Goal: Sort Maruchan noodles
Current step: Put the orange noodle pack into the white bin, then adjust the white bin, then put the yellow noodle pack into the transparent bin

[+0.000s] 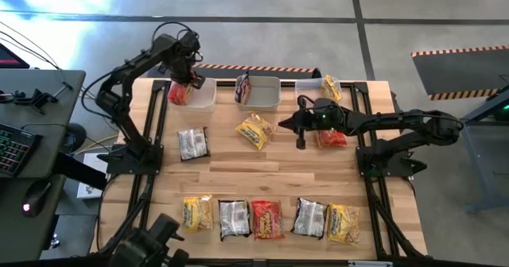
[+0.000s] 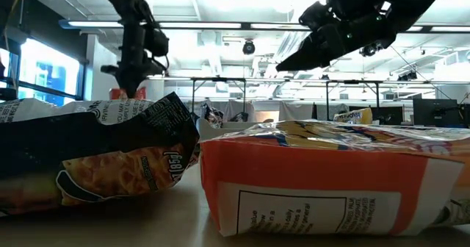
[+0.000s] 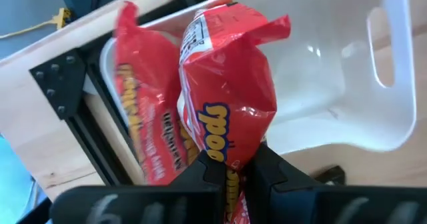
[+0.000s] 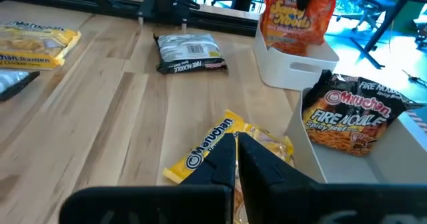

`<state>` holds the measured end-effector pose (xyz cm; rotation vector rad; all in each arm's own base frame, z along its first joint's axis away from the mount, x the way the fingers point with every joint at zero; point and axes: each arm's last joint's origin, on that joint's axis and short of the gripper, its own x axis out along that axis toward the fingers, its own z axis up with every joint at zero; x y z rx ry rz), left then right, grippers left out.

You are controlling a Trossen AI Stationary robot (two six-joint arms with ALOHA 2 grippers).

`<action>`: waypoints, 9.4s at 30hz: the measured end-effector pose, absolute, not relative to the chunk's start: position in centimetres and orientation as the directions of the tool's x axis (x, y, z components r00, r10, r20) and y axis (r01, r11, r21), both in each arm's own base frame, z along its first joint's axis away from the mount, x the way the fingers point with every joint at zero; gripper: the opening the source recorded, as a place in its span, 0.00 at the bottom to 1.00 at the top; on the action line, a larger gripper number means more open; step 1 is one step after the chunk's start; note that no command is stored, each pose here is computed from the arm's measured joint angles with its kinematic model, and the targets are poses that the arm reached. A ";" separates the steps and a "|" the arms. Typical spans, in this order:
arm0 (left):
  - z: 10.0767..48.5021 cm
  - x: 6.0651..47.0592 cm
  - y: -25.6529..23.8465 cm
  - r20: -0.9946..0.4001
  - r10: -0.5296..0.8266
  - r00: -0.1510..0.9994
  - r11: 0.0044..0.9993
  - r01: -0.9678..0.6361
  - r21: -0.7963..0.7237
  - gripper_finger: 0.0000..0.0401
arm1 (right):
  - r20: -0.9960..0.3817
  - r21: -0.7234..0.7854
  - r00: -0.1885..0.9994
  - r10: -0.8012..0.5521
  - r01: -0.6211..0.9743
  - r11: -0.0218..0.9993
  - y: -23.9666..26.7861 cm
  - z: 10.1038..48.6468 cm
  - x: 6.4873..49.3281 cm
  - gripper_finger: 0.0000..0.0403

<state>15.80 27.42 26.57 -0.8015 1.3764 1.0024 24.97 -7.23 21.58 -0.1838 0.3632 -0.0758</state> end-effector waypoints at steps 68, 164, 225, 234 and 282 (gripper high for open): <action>25.6 22.1 25.3 -0.986 0.152 0.064 0.746 -0.662 0.072 0.05 | -0.386 -0.180 0.917 -0.103 0.035 0.983 -7.2 21.2 24.8 0.00; 16.1 29.1 9.4 0.031 0.059 0.998 0.998 -0.059 0.010 0.00 | -0.846 0.525 0.176 0.503 0.435 0.732 10.3 17.6 16.2 0.59; 14.9 30.0 5.4 -0.094 -0.097 0.991 0.970 0.074 -0.231 0.10 | -0.702 0.200 0.572 -0.425 0.731 0.652 6.9 20.3 17.8 0.00; 14.4 30.3 4.0 -0.140 -0.048 0.989 0.960 0.007 -0.280 0.26 | -0.506 0.221 0.574 -0.644 0.808 0.546 4.8 20.6 20.3 0.00; 12.5 33.6 4.3 -0.337 0.086 0.937 0.969 -0.157 -0.190 0.10 | -0.794 0.080 0.498 -0.348 0.653 0.753 -4.2 13.9 26.4 0.00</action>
